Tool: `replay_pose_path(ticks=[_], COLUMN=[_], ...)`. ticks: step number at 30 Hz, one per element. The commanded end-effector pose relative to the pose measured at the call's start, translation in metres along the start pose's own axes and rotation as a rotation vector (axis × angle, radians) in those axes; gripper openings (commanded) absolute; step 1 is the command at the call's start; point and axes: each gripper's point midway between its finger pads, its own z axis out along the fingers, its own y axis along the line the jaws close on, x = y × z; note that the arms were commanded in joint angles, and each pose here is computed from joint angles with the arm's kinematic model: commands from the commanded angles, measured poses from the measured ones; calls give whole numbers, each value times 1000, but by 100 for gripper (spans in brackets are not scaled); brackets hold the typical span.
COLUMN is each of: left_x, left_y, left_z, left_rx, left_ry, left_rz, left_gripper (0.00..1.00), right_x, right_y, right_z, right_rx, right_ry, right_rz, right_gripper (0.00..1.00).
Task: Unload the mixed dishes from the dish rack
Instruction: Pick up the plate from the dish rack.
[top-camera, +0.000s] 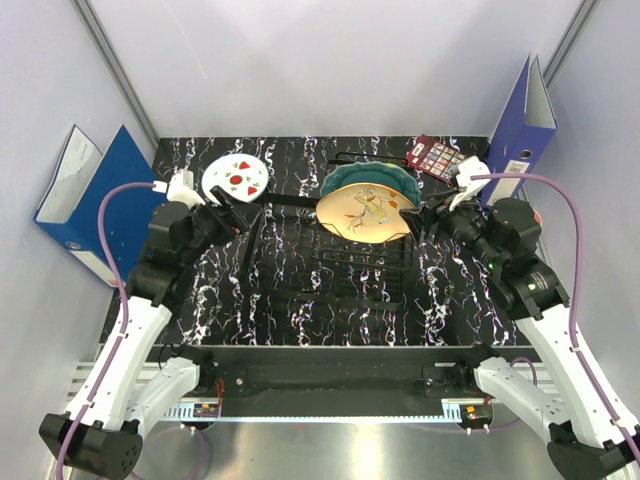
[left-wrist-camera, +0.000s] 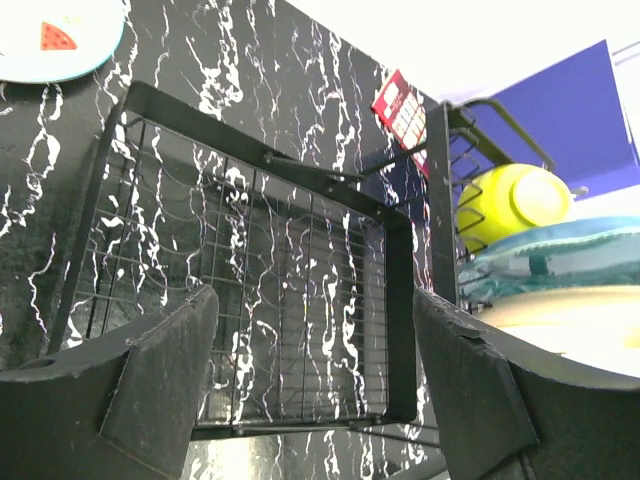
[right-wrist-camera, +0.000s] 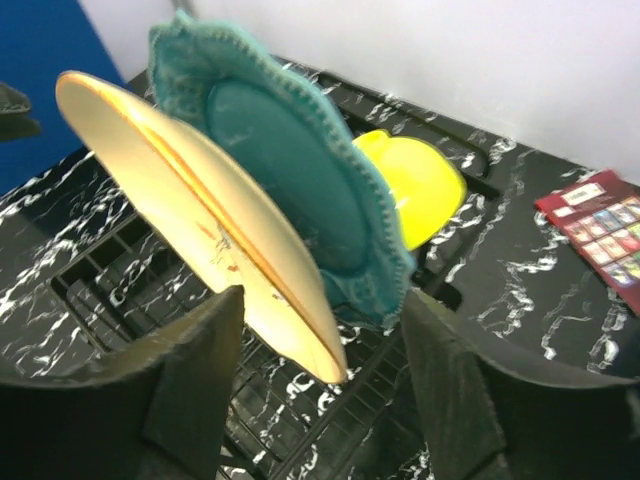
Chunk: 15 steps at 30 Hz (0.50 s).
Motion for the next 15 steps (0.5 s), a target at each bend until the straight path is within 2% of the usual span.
replay_pose_path(ticks=[1, 11, 14, 15], left_x=[10, 22, 25, 26], left_y=[-1, 10, 14, 14], left_z=[-1, 1, 3, 3], left_rx=[30, 19, 10, 10], left_ry=[19, 26, 35, 37], left_rz=[22, -3, -6, -7], left_gripper=[81, 80, 80, 80], right_x=[-7, 4, 10, 13], right_y=[19, 20, 19, 19], right_z=[12, 35, 44, 46], right_rx=[-109, -151, -156, -159], right_ry=[-61, -26, -9, -1], right_rz=[2, -22, -20, -19], right_gripper=[69, 65, 58, 51])
